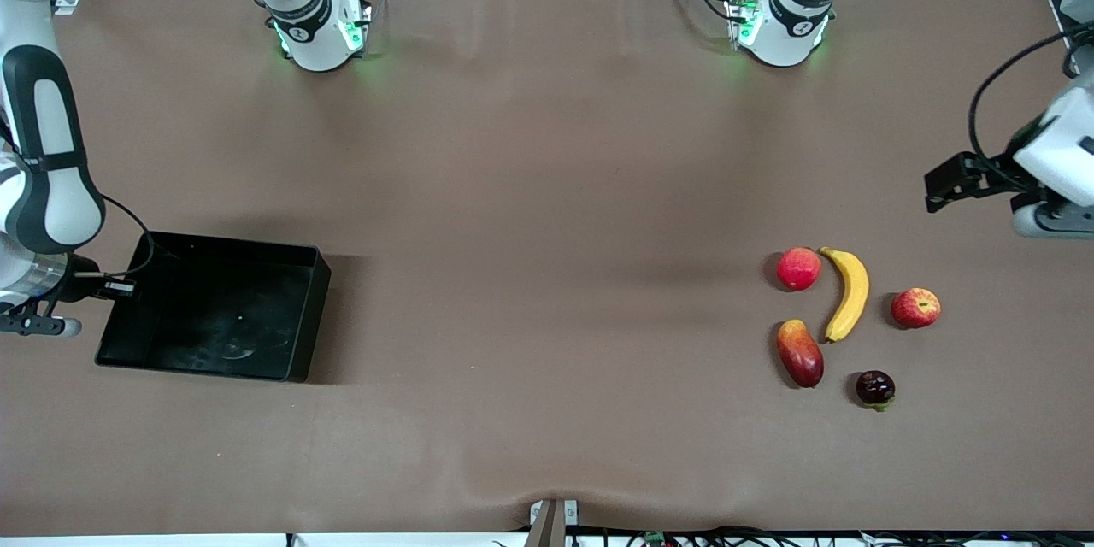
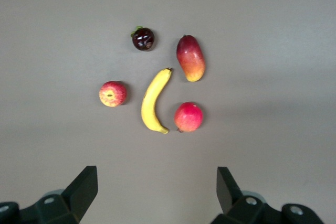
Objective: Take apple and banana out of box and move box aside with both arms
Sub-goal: 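Set the box down and open the right gripper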
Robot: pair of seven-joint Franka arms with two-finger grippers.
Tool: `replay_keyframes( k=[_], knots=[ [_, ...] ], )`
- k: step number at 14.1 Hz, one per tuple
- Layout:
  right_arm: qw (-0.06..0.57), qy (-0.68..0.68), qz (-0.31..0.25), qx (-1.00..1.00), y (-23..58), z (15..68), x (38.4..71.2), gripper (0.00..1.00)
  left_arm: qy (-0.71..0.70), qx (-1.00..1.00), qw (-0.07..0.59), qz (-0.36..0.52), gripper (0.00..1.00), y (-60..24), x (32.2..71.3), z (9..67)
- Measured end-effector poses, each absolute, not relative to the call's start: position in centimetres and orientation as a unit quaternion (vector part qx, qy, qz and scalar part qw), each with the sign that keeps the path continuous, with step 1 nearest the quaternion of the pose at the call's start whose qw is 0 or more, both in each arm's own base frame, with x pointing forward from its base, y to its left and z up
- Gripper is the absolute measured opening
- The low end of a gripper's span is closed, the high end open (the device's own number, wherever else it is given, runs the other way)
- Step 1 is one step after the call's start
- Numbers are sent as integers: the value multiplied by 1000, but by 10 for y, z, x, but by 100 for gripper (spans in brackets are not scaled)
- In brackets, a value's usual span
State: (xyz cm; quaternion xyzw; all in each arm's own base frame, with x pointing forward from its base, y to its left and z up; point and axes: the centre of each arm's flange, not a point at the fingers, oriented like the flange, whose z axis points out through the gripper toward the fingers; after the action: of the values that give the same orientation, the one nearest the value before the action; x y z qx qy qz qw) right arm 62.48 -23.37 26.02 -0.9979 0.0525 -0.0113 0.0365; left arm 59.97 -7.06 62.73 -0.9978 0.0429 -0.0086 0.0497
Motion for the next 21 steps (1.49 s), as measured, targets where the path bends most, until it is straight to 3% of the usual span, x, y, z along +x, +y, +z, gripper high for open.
replay_keyframes(
  k=[4,5,9,14,17,21],
  knots=[
    [41,47,-7,-998,-246,227,621,4,4,-1000,31,-1,100,-92,573,650],
    [41,41,-8,-998,-244,228,623,8,-7,-999,33,-1,100,-86,568,652],
    [36,0,-30,-999,-242,245,637,52,-32,-999,42,1,100,-64,546,650],
    [28,-57,-89,-994,-171,329,694,99,-28,-999,36,-17,100,-68,520,655],
    [45,-40,-79,-995,-97,372,701,100,-32,-999,28,-22,100,-65,514,661],
    [35,6,-35,-999,-54,447,674,100,-56,-998,2,-15,100,-45,510,665]
  ],
)
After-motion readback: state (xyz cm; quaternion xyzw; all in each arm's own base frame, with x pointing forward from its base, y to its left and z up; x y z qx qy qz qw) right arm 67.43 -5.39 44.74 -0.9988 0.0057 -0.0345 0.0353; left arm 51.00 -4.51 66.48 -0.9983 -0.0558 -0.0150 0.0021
